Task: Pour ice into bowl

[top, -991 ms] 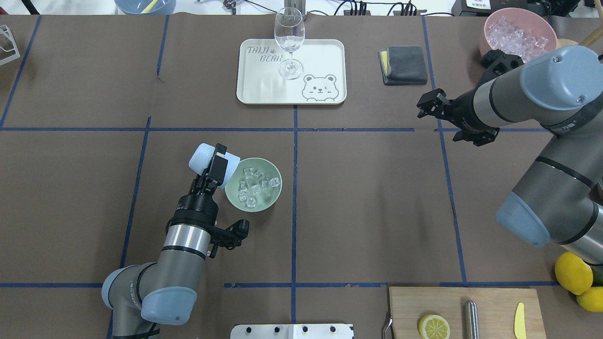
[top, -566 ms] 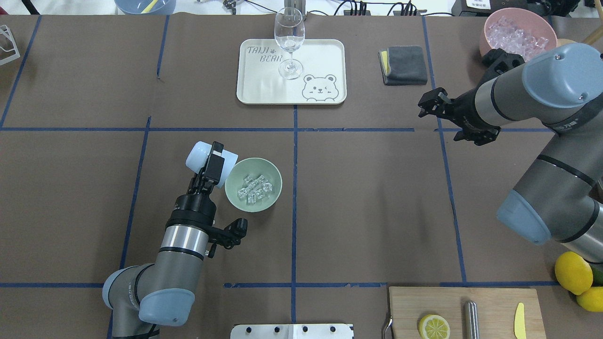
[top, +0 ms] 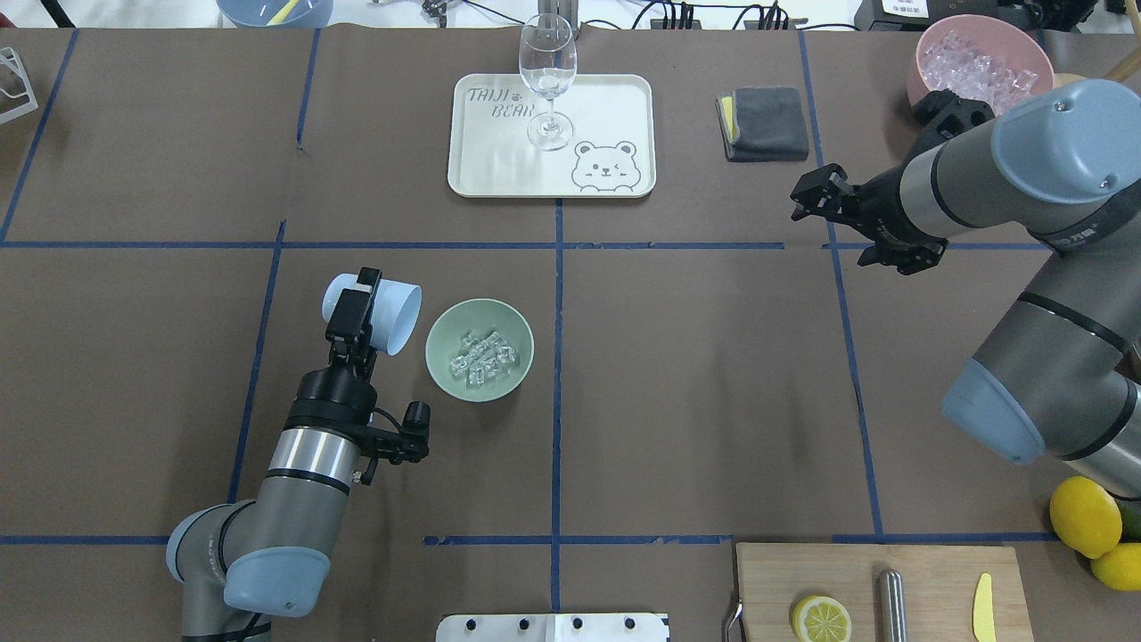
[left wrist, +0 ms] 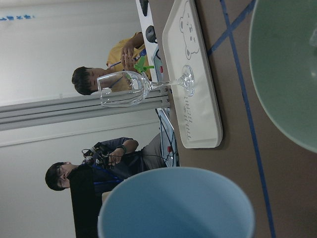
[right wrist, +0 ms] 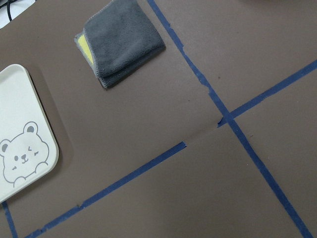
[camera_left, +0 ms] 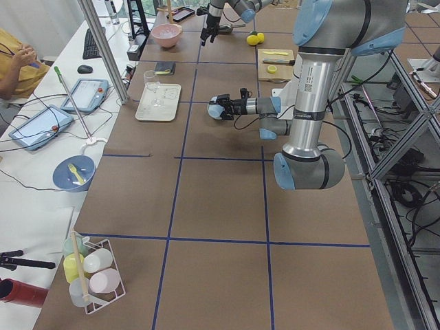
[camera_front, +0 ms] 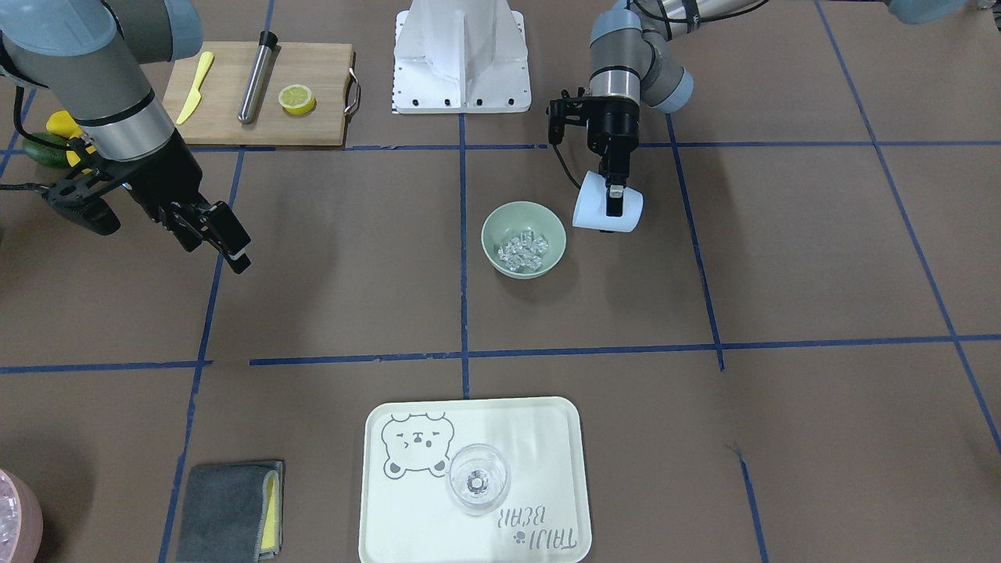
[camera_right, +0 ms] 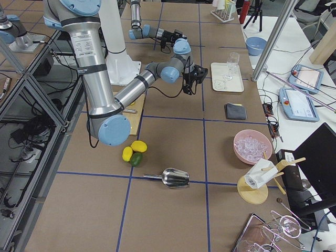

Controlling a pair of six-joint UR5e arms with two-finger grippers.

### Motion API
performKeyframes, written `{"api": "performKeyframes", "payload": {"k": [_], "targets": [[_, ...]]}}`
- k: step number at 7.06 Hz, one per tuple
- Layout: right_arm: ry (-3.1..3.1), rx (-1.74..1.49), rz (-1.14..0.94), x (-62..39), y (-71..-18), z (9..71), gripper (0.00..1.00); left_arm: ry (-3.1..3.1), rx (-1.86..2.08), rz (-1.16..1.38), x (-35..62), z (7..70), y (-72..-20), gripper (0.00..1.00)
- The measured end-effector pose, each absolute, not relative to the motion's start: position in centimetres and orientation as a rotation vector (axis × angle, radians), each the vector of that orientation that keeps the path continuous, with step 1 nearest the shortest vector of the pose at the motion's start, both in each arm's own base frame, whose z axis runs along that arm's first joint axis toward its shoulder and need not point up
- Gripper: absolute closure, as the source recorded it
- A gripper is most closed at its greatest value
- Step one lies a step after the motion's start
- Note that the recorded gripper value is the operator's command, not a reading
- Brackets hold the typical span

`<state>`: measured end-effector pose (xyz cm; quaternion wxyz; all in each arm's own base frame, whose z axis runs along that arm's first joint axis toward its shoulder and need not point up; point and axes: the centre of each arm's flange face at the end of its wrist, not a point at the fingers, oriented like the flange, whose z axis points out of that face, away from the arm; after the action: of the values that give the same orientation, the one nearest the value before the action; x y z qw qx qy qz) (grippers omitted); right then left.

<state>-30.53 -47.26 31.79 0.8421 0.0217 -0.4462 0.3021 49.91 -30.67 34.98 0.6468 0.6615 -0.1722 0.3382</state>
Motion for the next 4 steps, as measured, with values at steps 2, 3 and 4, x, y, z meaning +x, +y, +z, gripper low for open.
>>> {"api": "performKeyframes", "payload": {"k": [2,3,4], "targets": [[-0.953,0.050,0.635,-30.3,-47.0,31.3,0.00,-0.112,1.500,0.557,48.2,38.2,-30.3,1.00],[-0.957,0.051,0.634,-30.2,-46.9,31.2,0.00,0.014,1.485,0.468,47.0,39.3,-30.0,1.00],[-0.961,0.052,0.632,-30.1,-46.8,31.0,0.00,0.128,1.457,0.372,45.6,41.0,-29.7,1.00]]}}
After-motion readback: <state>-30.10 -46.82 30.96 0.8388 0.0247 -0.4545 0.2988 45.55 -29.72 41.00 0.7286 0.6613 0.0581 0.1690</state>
